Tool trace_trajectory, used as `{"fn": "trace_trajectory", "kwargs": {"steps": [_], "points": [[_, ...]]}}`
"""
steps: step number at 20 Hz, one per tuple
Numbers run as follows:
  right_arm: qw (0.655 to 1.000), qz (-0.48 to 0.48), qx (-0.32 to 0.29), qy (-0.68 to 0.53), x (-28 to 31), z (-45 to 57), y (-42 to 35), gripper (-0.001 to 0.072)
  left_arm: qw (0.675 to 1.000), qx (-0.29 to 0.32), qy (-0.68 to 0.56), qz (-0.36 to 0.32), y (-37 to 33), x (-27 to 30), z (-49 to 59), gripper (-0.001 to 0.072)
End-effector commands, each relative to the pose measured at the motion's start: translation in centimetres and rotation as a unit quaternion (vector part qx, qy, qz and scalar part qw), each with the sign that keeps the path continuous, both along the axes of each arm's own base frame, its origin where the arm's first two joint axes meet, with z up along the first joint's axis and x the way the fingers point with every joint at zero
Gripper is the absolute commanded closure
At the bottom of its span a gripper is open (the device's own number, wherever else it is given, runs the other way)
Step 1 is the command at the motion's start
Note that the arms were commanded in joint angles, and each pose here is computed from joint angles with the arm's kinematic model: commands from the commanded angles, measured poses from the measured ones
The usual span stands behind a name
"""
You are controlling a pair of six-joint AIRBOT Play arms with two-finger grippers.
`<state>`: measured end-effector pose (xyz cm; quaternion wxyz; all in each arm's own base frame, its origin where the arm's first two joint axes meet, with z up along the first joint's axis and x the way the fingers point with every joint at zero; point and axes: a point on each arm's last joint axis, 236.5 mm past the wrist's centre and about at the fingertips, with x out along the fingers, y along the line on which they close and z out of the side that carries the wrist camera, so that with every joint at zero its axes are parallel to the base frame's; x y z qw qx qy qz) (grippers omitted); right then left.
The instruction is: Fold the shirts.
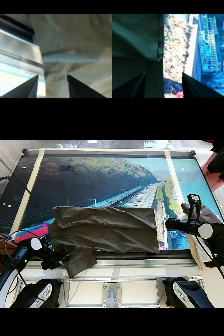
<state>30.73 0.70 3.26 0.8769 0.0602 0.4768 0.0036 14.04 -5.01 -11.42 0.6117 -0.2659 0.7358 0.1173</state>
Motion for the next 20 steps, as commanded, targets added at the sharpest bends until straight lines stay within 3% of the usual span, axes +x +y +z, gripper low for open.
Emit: {"fn": "trace_trajectory", "kwargs": {"steps": [1, 2, 4, 6, 9, 13, 15, 20], "points": [[1.000, 0.000, 0.007, -0.003, 0.0, 0.2, 0.3, 0.0192, 0.999, -0.004, -0.038, 0.018, -0.2, 1.9, -0.3, 0.0317], [1.000, -0.001, 0.010, -0.005, 0.0, 0.3, 0.4, 0.0193, 0.999, -0.005, -0.043, 0.019, -0.3, 2.1, -0.3, 0.0387], [1.000, 0.000, 0.013, -0.006, 0.0, 0.4, 0.5, 0.0197, 0.999, -0.003, -0.050, 0.021, -0.2, 2.4, -0.4, 0.0686], [1.000, 0.000, 0.015, -0.006, -0.2, 0.5, 0.6, 0.0238, 0.998, -0.012, -0.053, 0.023, -0.6, 2.6, -0.3, 0.0695], [0.999, 0.004, 0.013, 0.029, -1.8, -0.2, 0.7, 0.0244, 0.999, -0.019, -0.037, 0.008, -0.9, 2.0, 0.3, 0.0695], [0.982, 0.010, 0.030, 0.185, -8.7, -4.0, 1.5, 0.0242, 0.996, -0.043, -0.063, -0.047, -1.7, 3.5, 3.8, 0.0695], [0.967, -0.011, 0.061, 0.247, -11.9, -7.1, 2.6, 0.0227, 0.993, -0.040, -0.097, -0.054, -1.6, 5.3, 5.5, 0.0695], [0.941, -0.075, 0.201, 0.262, -13.5, -12.0, 7.8, 0.0190, 0.986, -0.065, -0.136, -0.076, -2.8, 7.0, 7.2, 0.0695]]}}
